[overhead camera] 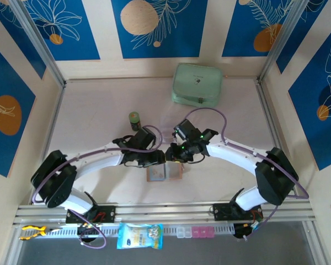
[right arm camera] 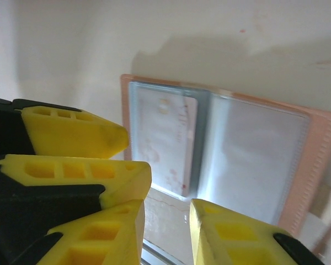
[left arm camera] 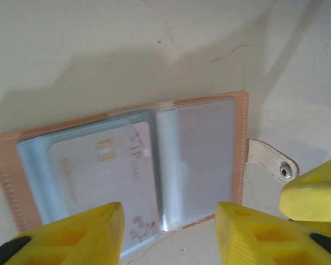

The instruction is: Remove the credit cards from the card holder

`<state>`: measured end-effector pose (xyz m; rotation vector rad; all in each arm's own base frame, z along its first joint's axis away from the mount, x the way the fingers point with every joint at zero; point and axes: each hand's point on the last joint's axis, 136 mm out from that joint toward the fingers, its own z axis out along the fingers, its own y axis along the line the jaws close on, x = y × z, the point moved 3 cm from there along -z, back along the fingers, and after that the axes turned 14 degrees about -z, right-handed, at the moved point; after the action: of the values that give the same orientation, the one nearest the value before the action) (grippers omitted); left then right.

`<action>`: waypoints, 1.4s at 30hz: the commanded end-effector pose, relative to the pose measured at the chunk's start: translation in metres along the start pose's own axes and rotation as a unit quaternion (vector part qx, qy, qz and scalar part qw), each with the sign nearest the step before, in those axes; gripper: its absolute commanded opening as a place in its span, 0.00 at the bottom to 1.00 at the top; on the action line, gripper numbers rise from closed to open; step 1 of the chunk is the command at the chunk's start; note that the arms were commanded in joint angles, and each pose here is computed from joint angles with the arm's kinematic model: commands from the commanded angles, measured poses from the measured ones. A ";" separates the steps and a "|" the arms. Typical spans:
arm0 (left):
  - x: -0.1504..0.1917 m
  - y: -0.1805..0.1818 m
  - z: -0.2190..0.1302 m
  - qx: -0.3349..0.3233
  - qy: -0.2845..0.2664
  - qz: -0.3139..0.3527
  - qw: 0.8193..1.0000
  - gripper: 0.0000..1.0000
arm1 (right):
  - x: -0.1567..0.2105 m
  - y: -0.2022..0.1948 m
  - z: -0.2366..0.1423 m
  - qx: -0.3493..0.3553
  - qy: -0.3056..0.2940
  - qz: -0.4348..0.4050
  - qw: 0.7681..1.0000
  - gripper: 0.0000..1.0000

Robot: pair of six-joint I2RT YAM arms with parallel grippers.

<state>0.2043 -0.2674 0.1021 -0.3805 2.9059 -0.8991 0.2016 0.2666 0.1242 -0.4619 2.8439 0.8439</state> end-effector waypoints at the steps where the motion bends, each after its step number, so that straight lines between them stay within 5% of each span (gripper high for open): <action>1: -0.003 0.019 -0.008 -0.023 -0.017 -0.021 0.999 0.43 | -0.002 0.015 0.008 -0.027 0.013 -0.007 1.000 0.27; 18: 0.001 0.040 0.007 -0.026 0.003 -0.047 0.999 0.15 | 0.011 0.004 0.052 -0.034 0.057 0.015 0.998 0.20; 42: 0.003 0.053 0.017 -0.067 0.019 -0.041 0.997 0.13 | 0.026 -0.011 0.078 -0.025 0.094 0.036 0.995 0.19</action>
<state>0.1906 -0.2380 0.0590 -0.5035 3.0060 -0.7671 0.1944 0.2962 0.0584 -0.4767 2.9775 0.9289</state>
